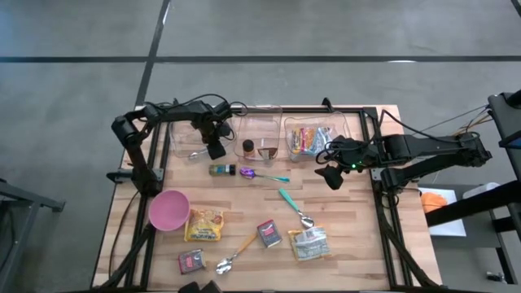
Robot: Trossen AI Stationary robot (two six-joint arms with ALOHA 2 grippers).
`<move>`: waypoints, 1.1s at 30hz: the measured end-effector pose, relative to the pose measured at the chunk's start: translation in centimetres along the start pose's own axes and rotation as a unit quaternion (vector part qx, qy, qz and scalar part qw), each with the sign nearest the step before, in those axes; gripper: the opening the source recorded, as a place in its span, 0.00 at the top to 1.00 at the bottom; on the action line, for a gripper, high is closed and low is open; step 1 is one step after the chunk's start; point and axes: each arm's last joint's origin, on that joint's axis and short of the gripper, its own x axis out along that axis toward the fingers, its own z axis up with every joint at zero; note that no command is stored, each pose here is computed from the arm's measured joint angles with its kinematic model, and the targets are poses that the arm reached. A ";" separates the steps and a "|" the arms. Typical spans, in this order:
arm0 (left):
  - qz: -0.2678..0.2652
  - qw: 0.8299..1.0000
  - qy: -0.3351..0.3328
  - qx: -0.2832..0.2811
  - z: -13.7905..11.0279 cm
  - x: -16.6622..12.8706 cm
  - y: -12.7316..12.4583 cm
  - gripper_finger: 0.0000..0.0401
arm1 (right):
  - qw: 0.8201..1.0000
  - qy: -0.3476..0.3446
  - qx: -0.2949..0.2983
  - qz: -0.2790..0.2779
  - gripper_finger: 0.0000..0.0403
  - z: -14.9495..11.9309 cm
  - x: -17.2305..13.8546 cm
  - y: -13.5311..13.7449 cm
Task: Pick & Place Food Item
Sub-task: Put the left light blue spoon into the left transparent bin, then put the black seasoning bottle into the middle transparent bin
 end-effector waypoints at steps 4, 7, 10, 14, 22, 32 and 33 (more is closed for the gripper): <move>0.000 1.000 0.001 0.000 -0.1 -0.1 0.0 0.75 | 1.000 0.000 0.000 0.000 0.17 0.0 0.0 0.0; 0.000 1.000 -0.001 0.001 0.0 -0.6 -0.1 0.74 | 1.000 0.000 0.000 0.000 0.17 0.0 0.0 0.0; 0.002 1.000 -0.007 0.003 0.0 -1.3 -0.1 0.67 | 1.000 0.000 0.000 0.000 0.17 0.0 0.0 0.0; 0.005 1.000 -0.021 0.006 0.1 -2.5 -0.2 0.53 | 1.000 0.000 0.000 0.000 0.17 0.0 0.0 0.0; 0.037 0.999 -0.030 0.005 -0.4 -5.5 -0.5 0.32 | 1.000 0.000 0.000 0.000 0.17 0.0 0.0 0.0; 0.053 0.990 -0.124 0.046 -2.0 -10.6 -4.0 0.30 | 1.000 0.000 0.000 0.000 0.17 0.0 0.0 0.0; 0.054 0.988 -0.136 0.051 -2.1 -10.9 -4.5 0.30 | 1.000 0.000 0.000 0.000 0.17 0.0 0.0 0.0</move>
